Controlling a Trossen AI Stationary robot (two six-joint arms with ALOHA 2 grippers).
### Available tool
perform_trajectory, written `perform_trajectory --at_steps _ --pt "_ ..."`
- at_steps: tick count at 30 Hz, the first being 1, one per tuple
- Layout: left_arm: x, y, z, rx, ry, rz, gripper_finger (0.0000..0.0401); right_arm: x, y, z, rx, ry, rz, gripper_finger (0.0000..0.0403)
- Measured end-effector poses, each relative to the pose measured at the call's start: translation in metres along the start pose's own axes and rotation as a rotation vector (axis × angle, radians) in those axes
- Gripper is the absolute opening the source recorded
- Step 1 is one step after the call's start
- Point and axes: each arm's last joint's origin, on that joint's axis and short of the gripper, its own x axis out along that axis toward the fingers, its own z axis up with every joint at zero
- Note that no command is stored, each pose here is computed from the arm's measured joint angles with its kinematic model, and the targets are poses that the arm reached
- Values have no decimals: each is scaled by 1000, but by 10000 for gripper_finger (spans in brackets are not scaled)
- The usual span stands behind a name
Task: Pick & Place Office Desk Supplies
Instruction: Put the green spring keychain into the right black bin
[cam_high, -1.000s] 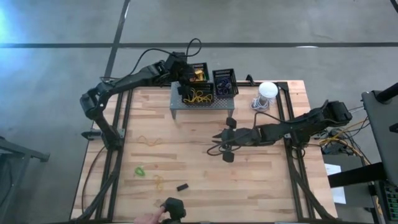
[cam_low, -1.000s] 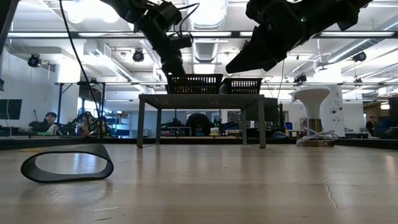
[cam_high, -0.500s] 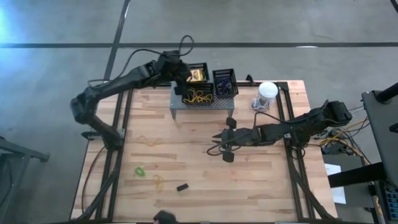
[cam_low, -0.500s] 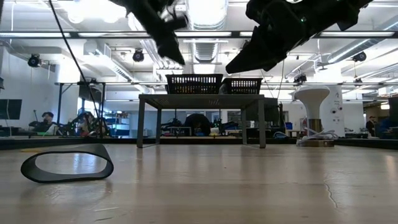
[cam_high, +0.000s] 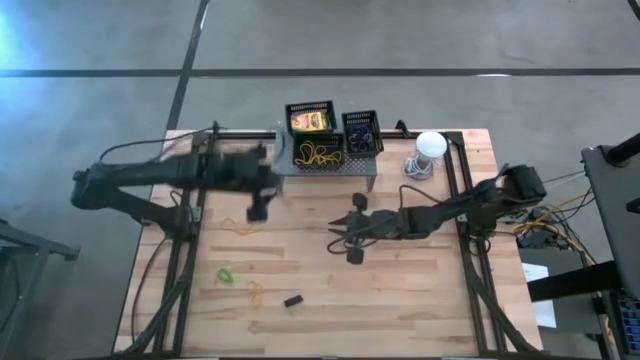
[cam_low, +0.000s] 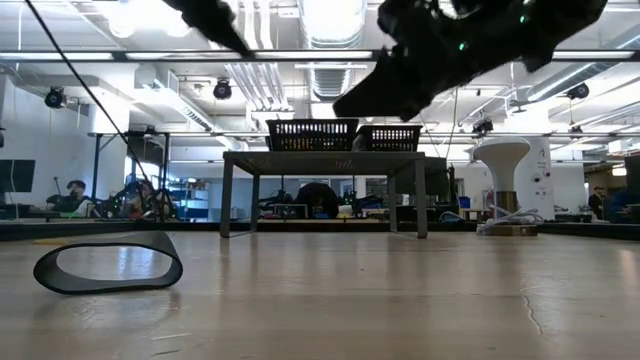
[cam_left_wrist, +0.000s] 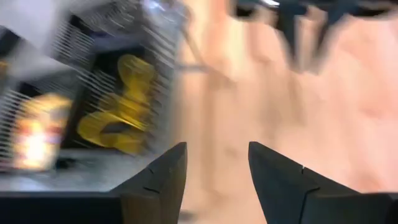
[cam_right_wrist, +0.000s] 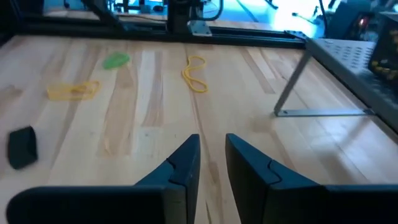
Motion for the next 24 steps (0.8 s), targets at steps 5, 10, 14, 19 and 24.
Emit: perform_trajectory --at_steps 5,10,14,19,24 --pt "13 -69 -51 -26 130 -94 173 19 5 -16 -67 0 0 79" --pt "15 -125 -103 -167 350 -207 173 26 7 -18 -104 8 -2 75" --pt "11 -147 -131 -400 539 -269 173 25 6 -15 -134 -10 -3 68" --pt "13 -158 -162 -607 760 -271 173 22 6 -10 -159 -26 -3 63" --pt "19 -160 -188 -662 894 -280 173 11 4 -3 -178 -2 0 66"
